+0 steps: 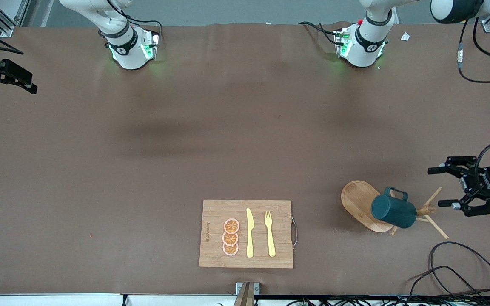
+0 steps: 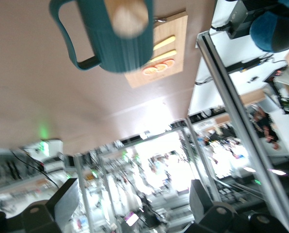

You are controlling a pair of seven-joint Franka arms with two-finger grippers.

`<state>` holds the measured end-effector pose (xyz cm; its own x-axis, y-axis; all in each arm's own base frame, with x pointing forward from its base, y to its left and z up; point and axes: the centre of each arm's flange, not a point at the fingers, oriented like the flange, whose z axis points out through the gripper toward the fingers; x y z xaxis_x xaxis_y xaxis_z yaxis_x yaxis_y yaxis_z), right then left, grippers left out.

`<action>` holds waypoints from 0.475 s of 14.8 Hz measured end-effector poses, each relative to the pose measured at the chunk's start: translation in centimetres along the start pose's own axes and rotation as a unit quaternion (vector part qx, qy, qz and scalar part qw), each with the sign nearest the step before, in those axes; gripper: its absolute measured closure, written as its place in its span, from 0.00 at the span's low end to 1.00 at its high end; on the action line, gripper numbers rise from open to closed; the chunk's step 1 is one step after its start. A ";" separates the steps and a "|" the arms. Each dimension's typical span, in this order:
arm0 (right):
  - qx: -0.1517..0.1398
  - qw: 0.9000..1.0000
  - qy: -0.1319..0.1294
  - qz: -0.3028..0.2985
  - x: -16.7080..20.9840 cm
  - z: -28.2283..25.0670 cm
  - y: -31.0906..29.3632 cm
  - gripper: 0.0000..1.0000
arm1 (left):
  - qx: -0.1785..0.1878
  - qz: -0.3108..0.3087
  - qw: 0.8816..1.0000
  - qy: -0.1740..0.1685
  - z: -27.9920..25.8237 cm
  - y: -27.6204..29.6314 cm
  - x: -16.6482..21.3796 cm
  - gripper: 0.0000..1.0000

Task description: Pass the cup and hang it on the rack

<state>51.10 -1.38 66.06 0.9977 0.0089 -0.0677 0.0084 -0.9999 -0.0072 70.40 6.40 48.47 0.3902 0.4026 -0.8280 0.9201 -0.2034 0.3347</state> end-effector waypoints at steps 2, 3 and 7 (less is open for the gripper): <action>-0.009 1.000 0.000 -0.001 0.0 0.0 0.0 0.00 | 0.034 0.032 0.998 0.038 0.8 0.8 -5.0 0.00; -0.010 1.000 0.000 -0.001 0.0 0.0 -0.1 0.00 | 0.052 0.047 0.996 0.056 1.6 1.1 -7.3 0.00; -0.011 1.000 0.000 -0.002 0.0 -0.1 -0.1 0.00 | 0.145 0.109 0.972 0.148 5.6 1.3 -14.4 0.00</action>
<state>51.09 -1.27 66.13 0.9977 0.0121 -0.0669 0.0131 -0.9998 0.0142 65.84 -4.67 58.28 0.6064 0.5519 -0.5725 0.7834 -0.5378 0.3114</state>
